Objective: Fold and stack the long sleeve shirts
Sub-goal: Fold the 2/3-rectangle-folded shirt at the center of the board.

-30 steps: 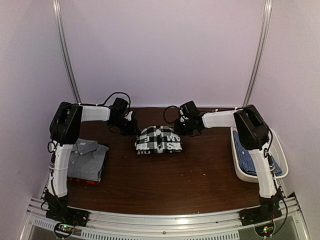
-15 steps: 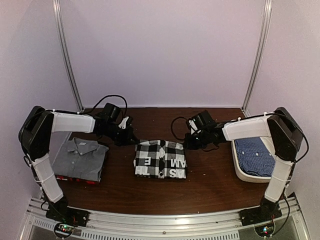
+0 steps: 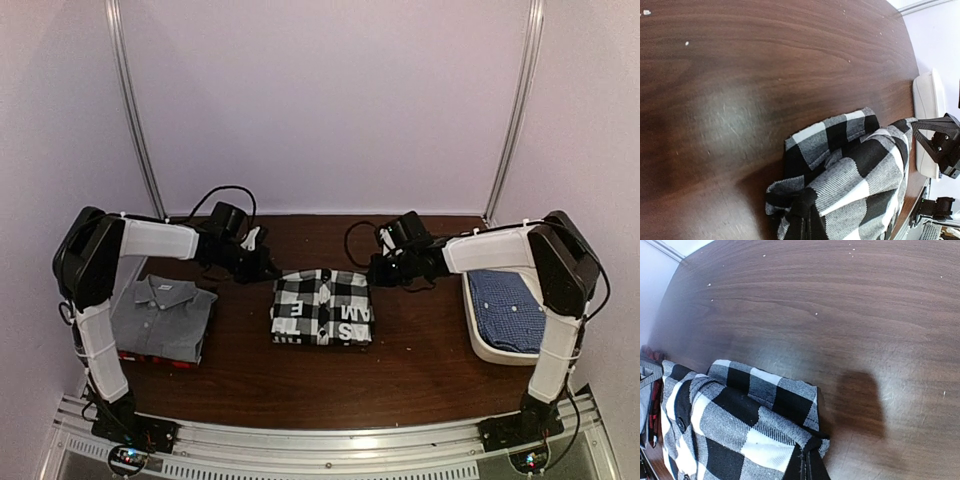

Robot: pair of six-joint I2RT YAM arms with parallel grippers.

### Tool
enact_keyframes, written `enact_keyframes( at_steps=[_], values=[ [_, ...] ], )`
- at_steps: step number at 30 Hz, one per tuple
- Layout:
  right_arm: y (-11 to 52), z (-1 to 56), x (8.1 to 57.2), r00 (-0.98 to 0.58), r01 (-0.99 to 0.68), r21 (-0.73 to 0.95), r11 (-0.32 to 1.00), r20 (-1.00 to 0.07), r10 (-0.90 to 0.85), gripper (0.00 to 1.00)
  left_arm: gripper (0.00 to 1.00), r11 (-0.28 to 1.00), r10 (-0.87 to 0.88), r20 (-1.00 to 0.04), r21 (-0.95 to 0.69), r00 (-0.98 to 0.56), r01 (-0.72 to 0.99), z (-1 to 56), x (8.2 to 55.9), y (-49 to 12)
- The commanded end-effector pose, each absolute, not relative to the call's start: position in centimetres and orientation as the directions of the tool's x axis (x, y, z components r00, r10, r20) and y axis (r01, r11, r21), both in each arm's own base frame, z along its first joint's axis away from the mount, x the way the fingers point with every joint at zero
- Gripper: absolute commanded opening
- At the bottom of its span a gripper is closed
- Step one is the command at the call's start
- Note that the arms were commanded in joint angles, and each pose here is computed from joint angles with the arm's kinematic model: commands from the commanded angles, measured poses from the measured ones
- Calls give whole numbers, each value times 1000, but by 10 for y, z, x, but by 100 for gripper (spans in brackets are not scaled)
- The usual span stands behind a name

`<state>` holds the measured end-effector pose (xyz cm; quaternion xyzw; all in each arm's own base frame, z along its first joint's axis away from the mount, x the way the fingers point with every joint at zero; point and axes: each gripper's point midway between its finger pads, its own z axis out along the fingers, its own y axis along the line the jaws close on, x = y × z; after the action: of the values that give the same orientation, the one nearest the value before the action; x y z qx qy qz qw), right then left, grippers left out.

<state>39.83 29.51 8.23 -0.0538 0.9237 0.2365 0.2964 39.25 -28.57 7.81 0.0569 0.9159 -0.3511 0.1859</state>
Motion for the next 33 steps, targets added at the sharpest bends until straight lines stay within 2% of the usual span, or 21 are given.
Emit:
enact_keyframes(
  at_steps=[1, 6, 11, 13, 14, 15, 16, 18, 19, 21, 28, 30, 33],
  values=[
    [274, 60, 431, -815, -172, 348, 922, -576, 65, 0, 0, 774, -49, -402, -594, -915, 220, 62, 426, -273],
    [276, 33, 440, -838, -172, 337, 926, -544, 43, 0, 0, 791, -50, -379, -580, -924, 195, 42, 437, -271],
    [272, 30, 443, -838, -165, 308, 937, -545, 32, 0, 0, 815, -50, -390, -548, -919, 188, 40, 445, -266],
    [269, 37, 444, -831, -161, 293, 943, -555, 30, 8, 0, 826, -45, -401, -530, -915, 192, 44, 449, -263],
    [267, 42, 444, -827, -158, 283, 946, -561, 29, 17, 9, 834, -43, -412, -516, -910, 194, 47, 450, -261],
    [264, 48, 444, -821, -156, 271, 950, -570, 28, 26, 22, 845, -42, -422, -499, -906, 193, 51, 452, -258],
    [260, 54, 445, -814, -151, 260, 954, -579, 29, 35, 40, 855, -43, -435, -481, -899, 192, 56, 454, -254],
    [254, 69, 443, -802, -144, 233, 962, -597, 25, 47, 63, 872, -42, -471, -448, -881, 198, 71, 459, -248],
    [254, 78, 442, -792, -146, 223, 964, -610, 21, 52, 69, 877, -36, -487, -434, -873, 206, 77, 459, -246],
    [254, 98, 439, -769, -147, 193, 970, -639, 11, 56, 74, 885, -33, -512, -415, -858, 214, 89, 459, -242],
    [305, 140, 409, -715, -245, 188, 951, -698, -46, 57, 73, 871, -12, -573, -408, -819, 272, 134, 426, -253],
    [326, 141, 402, -713, -280, 197, 940, -698, -66, 57, 67, 859, -2, -571, -421, -821, 291, 140, 409, -267],
    [358, 138, 398, -712, -320, 202, 925, -696, -94, 55, 53, 817, 23, -552, -471, -834, 334, 141, 382, -297]
  ],
)
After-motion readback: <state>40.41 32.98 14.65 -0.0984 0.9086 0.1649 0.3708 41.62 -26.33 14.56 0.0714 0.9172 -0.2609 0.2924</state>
